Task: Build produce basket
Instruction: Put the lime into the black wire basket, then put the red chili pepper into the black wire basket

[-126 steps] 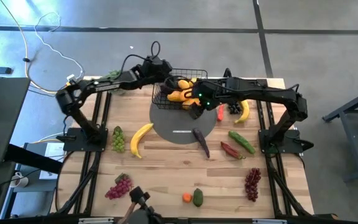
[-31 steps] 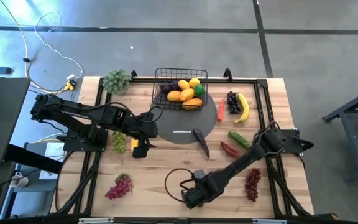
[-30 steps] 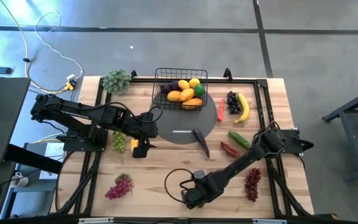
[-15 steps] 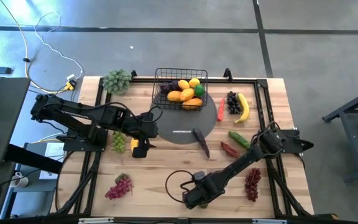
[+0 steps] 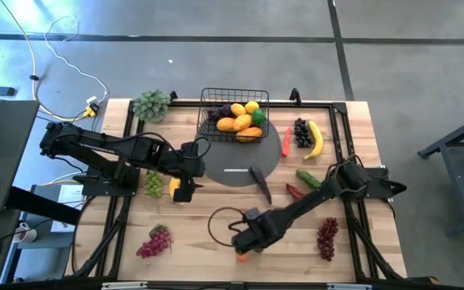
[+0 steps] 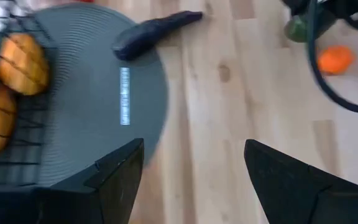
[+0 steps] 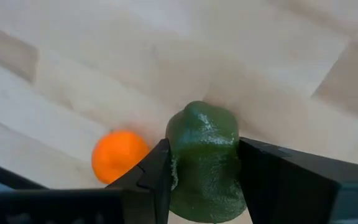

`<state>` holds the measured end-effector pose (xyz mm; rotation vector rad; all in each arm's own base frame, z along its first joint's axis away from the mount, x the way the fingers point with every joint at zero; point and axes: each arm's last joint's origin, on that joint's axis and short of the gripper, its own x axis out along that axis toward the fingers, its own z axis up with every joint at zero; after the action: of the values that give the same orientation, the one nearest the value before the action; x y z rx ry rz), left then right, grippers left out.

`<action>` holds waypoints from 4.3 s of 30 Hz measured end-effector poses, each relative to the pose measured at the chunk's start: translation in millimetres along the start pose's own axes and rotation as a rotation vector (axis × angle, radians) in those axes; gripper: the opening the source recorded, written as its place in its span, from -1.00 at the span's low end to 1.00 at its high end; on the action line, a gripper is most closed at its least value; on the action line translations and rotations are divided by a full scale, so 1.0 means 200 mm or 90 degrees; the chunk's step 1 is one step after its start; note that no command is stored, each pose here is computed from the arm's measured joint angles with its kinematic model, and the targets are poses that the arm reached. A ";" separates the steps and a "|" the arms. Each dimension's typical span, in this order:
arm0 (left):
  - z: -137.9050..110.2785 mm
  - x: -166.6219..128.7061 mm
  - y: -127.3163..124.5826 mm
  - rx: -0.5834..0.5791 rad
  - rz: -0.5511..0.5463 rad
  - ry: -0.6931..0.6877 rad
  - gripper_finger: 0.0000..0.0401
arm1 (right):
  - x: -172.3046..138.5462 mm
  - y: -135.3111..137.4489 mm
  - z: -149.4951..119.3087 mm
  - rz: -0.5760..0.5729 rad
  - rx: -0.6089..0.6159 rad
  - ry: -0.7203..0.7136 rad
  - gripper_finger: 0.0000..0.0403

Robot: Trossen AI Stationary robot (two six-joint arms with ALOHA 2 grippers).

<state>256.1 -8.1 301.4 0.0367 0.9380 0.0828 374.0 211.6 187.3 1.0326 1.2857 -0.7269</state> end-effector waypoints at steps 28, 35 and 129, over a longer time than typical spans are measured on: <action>0.00 0.00 0.04 -0.026 0.152 -0.009 0.34 | -0.76 -0.37 0.96 -0.052 -0.149 -0.321 -0.42; 0.00 0.00 0.08 -0.086 0.178 -0.013 0.34 | -0.86 -0.51 1.23 -0.072 -0.201 -0.366 -0.42; -0.10 -0.02 -0.07 -0.109 0.050 0.109 0.47 | -0.84 -0.50 1.05 -0.105 -0.220 -0.279 0.14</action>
<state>239.0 -22.5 292.2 -0.0939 1.0982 0.2423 341.7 -38.7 324.3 0.4575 1.0693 -0.7715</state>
